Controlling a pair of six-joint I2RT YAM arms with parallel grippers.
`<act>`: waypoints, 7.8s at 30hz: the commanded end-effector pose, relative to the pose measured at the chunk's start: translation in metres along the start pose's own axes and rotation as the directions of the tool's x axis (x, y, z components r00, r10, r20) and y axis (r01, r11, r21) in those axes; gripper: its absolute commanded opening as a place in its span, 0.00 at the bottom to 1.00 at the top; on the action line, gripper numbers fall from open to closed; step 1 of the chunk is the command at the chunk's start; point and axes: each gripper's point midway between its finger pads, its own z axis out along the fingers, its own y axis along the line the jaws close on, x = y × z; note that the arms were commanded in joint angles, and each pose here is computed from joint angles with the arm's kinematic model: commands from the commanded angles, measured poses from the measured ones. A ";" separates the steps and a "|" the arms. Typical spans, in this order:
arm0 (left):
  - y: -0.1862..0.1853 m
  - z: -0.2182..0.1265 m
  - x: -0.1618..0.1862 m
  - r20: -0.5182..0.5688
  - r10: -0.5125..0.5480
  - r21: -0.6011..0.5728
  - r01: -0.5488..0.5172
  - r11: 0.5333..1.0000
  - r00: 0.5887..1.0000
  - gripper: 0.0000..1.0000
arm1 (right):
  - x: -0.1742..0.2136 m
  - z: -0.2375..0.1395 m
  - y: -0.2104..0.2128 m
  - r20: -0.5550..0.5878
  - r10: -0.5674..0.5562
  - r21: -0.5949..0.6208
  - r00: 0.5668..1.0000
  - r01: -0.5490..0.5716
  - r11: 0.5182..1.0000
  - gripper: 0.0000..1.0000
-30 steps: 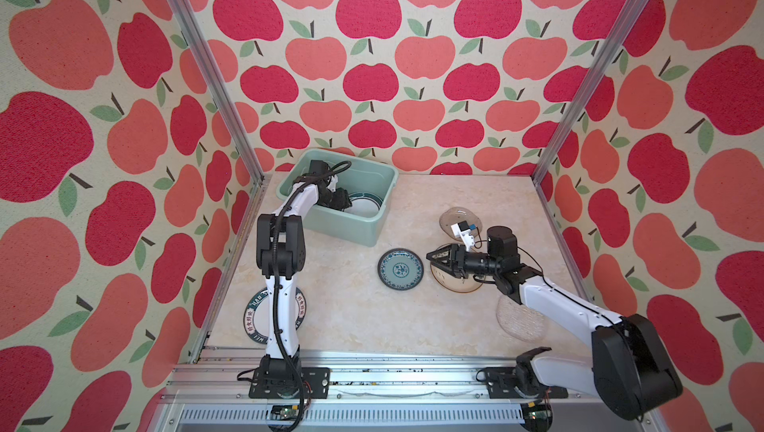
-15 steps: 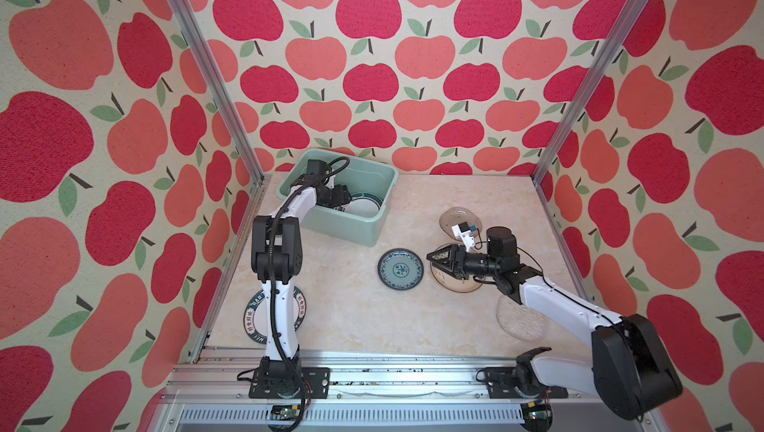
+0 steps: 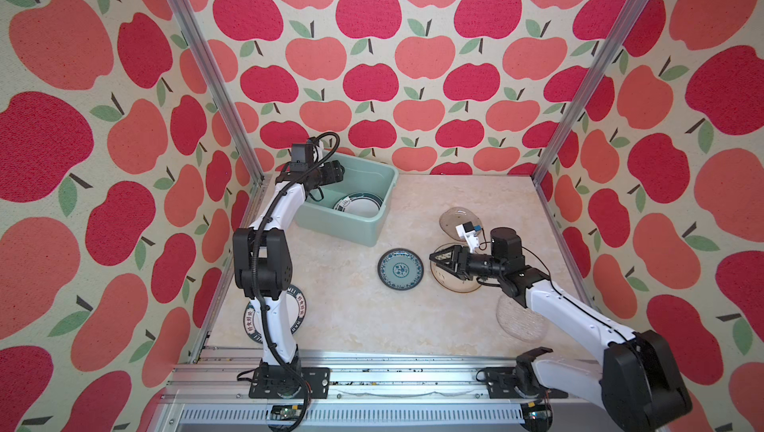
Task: Place the plates into the plastic bin on the countertop
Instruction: 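Lift the left gripper out of the bin while the right reaches toward the lettered plate, then grasp the rim of the green-rimmed lettered plate with the right gripper, then tilt the lettered plate up onto its edge with the right gripper, then grasp the raised plate's rim with the left gripper while the right holds it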
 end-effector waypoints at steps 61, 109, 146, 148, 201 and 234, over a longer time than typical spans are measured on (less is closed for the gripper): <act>0.030 -0.394 0.298 -0.048 -0.743 -0.655 0.540 0.528 0.668 1.00 | 0.201 0.364 0.059 -0.354 0.302 0.188 0.885 -0.249 0.950 0.62; 0.051 -0.363 0.282 -0.082 -0.700 -0.640 0.501 0.582 0.709 0.99 | 0.157 0.296 0.026 -0.182 0.307 0.266 0.934 -0.254 0.930 0.63; 0.048 -0.329 0.274 -0.095 -0.778 -0.567 0.609 0.555 0.620 0.99 | 0.157 0.299 0.008 -0.243 0.388 0.283 0.889 -0.317 0.905 0.55; 0.047 -0.327 0.275 -0.095 -0.783 -0.556 0.620 0.554 0.615 0.99 | 0.161 0.302 0.006 -0.249 0.402 0.287 0.881 -0.329 0.900 0.51; -0.057 -0.308 0.159 -0.178 -0.281 -0.037 0.279 0.959 0.943 0.94 | 0.057 0.096 0.089 -0.183 -0.116 0.217 0.976 0.155 0.964 0.00; -0.220 -0.256 0.200 -0.458 -0.013 0.597 0.319 0.736 0.889 0.45 | 0.013 -0.033 0.101 0.102 -0.130 0.082 0.986 0.122 0.989 0.00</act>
